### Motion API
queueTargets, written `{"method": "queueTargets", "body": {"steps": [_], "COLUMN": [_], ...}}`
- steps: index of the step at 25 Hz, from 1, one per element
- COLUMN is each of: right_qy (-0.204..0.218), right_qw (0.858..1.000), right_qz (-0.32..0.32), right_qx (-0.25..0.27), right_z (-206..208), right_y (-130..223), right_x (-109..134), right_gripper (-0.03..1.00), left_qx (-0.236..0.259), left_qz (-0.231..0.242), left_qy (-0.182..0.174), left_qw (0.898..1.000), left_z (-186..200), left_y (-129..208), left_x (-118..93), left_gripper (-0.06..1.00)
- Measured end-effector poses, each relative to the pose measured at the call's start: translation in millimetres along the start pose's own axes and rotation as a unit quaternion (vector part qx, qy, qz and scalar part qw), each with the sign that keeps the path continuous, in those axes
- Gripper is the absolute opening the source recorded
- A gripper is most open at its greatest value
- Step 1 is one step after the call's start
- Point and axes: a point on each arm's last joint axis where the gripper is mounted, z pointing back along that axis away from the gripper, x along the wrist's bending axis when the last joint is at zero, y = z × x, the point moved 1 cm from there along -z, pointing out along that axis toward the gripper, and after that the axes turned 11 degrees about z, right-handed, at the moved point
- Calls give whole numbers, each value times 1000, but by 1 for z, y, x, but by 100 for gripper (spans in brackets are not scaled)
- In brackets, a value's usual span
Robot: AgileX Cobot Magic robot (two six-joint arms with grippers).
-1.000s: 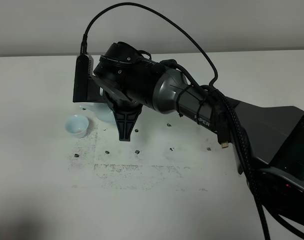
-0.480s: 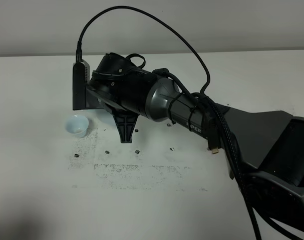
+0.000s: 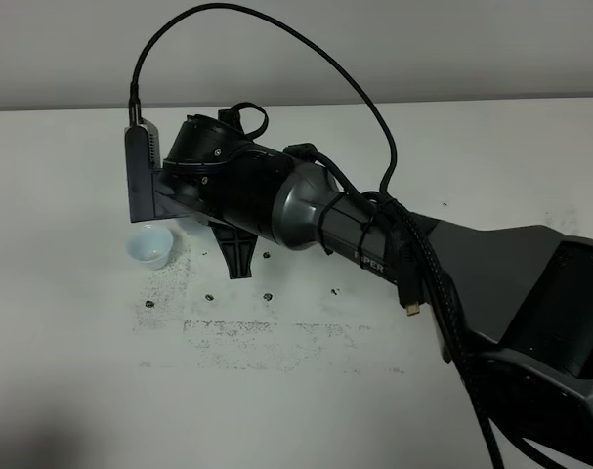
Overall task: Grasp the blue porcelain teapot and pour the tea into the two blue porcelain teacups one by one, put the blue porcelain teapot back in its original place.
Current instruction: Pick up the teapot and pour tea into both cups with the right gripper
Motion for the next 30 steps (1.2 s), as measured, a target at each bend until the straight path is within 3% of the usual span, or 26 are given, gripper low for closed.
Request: {"method": "queueTargets", "body": {"steps": [17, 30], "right_qy": [41, 22], "right_qw": [998, 998], "right_qz": [34, 49], "right_qx": [18, 43], "right_z": [1, -5], "right_y": [-7, -13], "right_x": [-1, 12], "right_gripper": [4, 4], "left_qx": [0, 0], "left_qz": [0, 1], "left_qy": [0, 0], "left_qw": [1000, 1000], "left_z": [0, 0], "left_y": [0, 0], "left_x": [0, 0], "left_gripper": [72, 72]}}
